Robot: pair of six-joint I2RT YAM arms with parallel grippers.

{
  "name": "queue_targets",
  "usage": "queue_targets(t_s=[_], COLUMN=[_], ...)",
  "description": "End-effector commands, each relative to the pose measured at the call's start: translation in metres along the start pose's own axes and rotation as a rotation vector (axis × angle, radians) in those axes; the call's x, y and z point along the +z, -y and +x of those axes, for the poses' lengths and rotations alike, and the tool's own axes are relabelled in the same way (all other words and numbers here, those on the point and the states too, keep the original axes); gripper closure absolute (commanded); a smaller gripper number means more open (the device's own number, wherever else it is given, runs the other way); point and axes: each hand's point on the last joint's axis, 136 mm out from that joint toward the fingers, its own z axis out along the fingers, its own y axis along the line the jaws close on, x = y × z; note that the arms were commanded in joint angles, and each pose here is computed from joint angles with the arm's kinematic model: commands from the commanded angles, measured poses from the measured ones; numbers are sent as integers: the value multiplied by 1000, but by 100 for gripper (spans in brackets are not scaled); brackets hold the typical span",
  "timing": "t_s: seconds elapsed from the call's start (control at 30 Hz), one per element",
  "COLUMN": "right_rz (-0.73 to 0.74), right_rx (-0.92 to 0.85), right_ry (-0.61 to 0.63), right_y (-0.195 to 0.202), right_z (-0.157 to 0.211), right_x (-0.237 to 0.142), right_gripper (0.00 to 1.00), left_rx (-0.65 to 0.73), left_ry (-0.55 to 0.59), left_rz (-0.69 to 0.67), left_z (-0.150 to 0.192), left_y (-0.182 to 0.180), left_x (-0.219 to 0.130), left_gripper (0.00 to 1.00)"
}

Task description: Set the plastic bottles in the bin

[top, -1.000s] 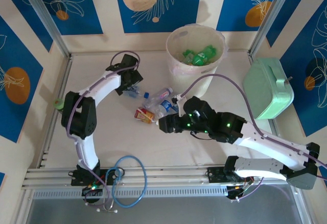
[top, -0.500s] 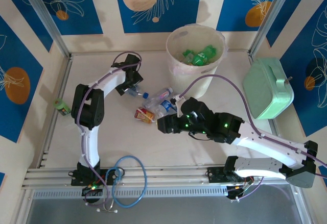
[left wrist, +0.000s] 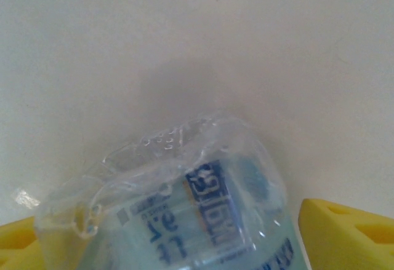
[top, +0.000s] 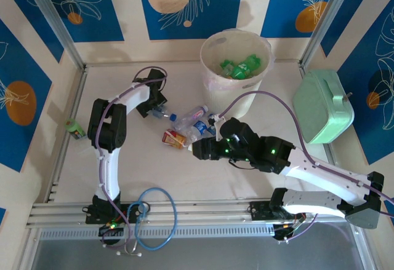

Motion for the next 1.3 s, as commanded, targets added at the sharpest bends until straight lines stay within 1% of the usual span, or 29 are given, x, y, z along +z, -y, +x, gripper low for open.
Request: queue_targets(t_s=[0.0, 0.2, 0.33, 0.57, 0.67, 0.87, 0.9, 1.03, 1.13, 1.27], right_rz=[3, 6, 16, 15, 2, -38, -56, -111, -139, -158], right_rx=[20, 25, 35, 37, 37, 39, 40, 34, 22, 30], right_ry=[16, 22, 22, 24, 18, -5, -7, -19, -22, -33], right_y=[3, 4, 7, 5, 2, -9, -13, -29, -41, -49], right_z=[-1, -2, -1, -3, -3, -5, -7, -18, -25, -33], right_x=[0, -1, 0, -1, 0, 6, 7, 11, 16, 25], right_gripper=[42, 43, 44, 44, 44, 44, 44, 38, 37, 37], left_rx=[8, -1, -2, -5, -10, -50, -61, -92, -110, -124], left_ry=[13, 0, 10, 16, 18, -12, -22, -37, -43, -56], left_rz=[-6, 5, 40, 116, 204, 454, 498, 641, 724, 810], left_z=[-6, -5, -6, -7, -6, 9, 14, 33, 46, 59], left_y=[-12, -19, -17, -13, -6, 4, 3, -5, -14, -23], left_x=[-8, -7, -14, -39, -63, -126, -137, -183, -212, -242], left_gripper=[22, 32, 39, 42, 42, 43, 44, 45, 45, 44])
